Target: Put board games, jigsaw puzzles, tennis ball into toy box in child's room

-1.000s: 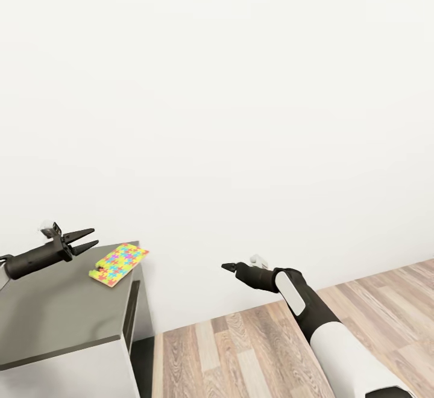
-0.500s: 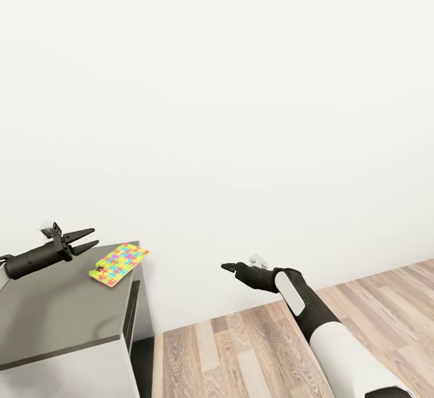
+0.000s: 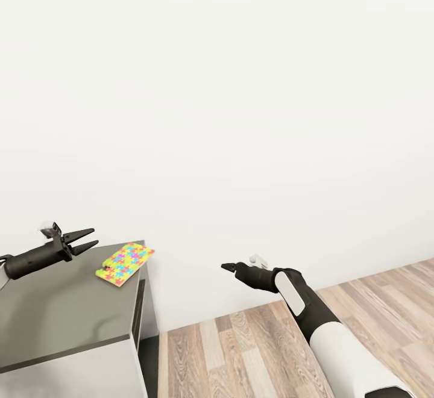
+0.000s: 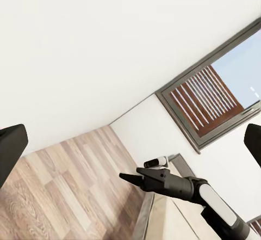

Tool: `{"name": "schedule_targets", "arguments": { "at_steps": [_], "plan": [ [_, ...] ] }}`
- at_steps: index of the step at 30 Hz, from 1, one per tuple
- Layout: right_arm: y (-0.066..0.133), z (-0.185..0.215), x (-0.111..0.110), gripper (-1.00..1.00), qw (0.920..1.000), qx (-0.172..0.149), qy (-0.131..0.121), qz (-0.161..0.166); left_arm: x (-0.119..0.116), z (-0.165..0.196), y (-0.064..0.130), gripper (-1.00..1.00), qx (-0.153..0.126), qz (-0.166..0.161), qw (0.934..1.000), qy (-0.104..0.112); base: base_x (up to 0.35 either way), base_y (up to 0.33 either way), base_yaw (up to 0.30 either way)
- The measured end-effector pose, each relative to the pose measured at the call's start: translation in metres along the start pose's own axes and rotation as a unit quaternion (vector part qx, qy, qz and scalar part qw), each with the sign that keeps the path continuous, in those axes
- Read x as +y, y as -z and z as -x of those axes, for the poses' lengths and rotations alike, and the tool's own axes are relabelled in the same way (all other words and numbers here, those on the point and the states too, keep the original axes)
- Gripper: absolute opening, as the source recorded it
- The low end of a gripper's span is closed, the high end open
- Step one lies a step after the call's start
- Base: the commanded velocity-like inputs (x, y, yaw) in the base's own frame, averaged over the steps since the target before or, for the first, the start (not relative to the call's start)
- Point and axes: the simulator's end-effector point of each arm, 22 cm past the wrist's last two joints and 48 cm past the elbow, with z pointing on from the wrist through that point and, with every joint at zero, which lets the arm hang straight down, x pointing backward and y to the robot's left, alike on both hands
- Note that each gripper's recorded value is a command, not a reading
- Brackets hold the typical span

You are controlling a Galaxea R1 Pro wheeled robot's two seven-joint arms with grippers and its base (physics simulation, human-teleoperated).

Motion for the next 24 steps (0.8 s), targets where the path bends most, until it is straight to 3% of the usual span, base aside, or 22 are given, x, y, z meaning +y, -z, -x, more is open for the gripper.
{"name": "schedule_targets", "arguments": {
  "at_steps": [24],
  "plan": [
    [-0.006, -0.006, -0.009, 1.0, 1.0, 0.006, -0.006, -0.005, 0.011, -0.005, -0.002, 1.0, 0.004, 0.006, 0.9999, 0.008, 0.0, 0.001, 0.0]
  ]
}}
